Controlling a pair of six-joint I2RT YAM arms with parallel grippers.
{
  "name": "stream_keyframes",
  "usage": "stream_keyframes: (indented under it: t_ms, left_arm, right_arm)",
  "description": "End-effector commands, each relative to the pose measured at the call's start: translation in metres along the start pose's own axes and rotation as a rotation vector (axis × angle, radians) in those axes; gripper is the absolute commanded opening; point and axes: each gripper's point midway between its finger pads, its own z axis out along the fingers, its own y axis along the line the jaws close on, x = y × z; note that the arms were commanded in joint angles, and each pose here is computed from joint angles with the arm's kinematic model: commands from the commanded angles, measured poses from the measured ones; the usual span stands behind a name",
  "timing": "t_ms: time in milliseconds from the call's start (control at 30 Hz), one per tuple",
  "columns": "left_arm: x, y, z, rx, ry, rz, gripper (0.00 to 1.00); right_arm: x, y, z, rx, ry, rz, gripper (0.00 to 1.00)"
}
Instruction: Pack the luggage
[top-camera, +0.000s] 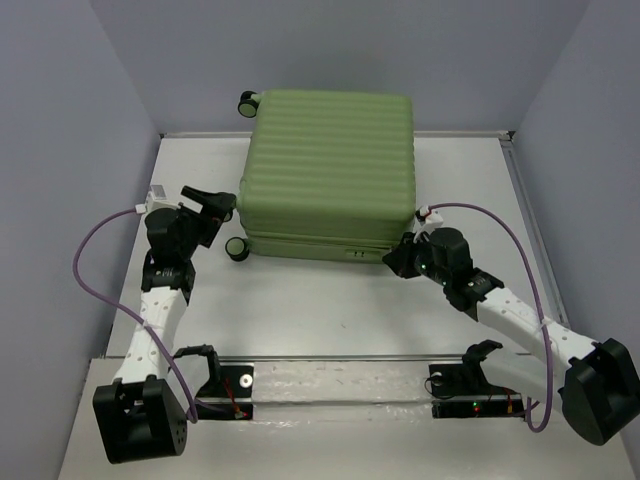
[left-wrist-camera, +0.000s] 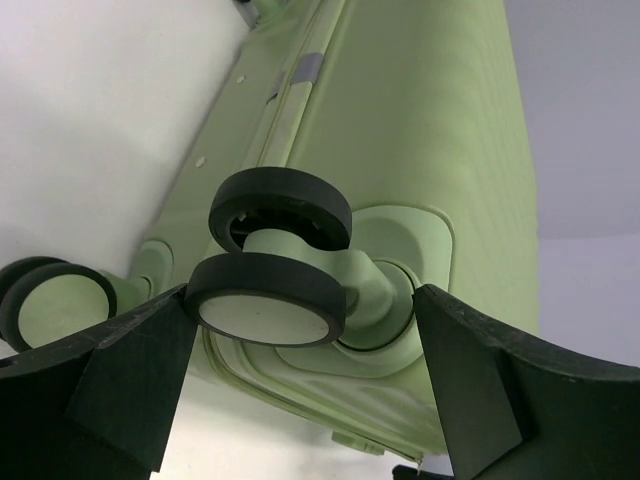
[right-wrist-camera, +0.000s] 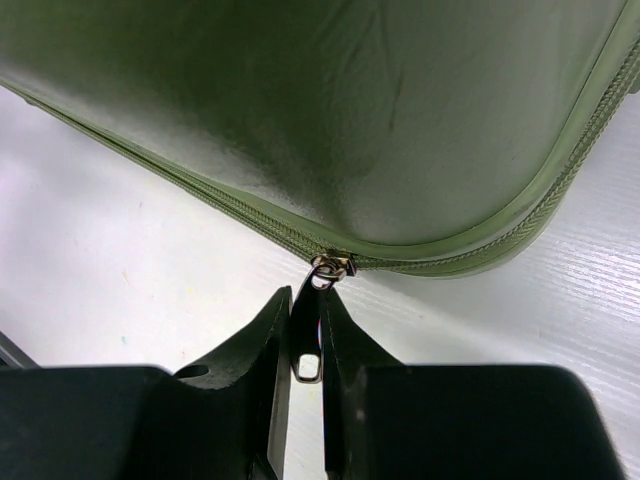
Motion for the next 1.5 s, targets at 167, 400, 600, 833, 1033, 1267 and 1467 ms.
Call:
stream_keyframes:
  t_ms: [167,400,600,833,1033,1267,1467]
  left_arm:
    - [0.006,-0.031,-0.013,0.112,0.064,0.037,0.99]
    - [0.008,-0.028,-0.035,0.083,0.051,0.093,0.99]
    - [0.004,-0.038,-0.04,0.1,0.053,0.113,0.99]
    - [0.006,-0.038,-0.041,0.098,0.067,0.134,0.99]
    - [-0.003,-0.047,-0.036,0.103,0.046,0.134,0.99]
    - [-0.014,-0.047,-0.008,0.1,0.025,0.072,0.99]
    - [-0.017,-0.041,0.012,0.091,0.018,0.025,0.98]
  right_arm:
    - [-0.042,0.026,-0.01,-0.108,-0.147,-0.047,0.07]
    - [-0.043,0.027,-0.011,-0.113,-0.151,-0.053,0.07]
    - [-0.045,0.03,-0.013,-0.12,-0.159,-0.053,0.07]
    - [-0.044,0.03,-0.013,-0.126,-0.157,-0.051,0.07]
    - [-0.045,0.031,-0.013,-0.131,-0.157,-0.05,0.07]
    - [-0.043,0.032,-0.014,-0.139,-0.153,-0.053,0.07]
    - [-0.043,0.033,-0.016,-0.146,-0.157,-0.054,0.07]
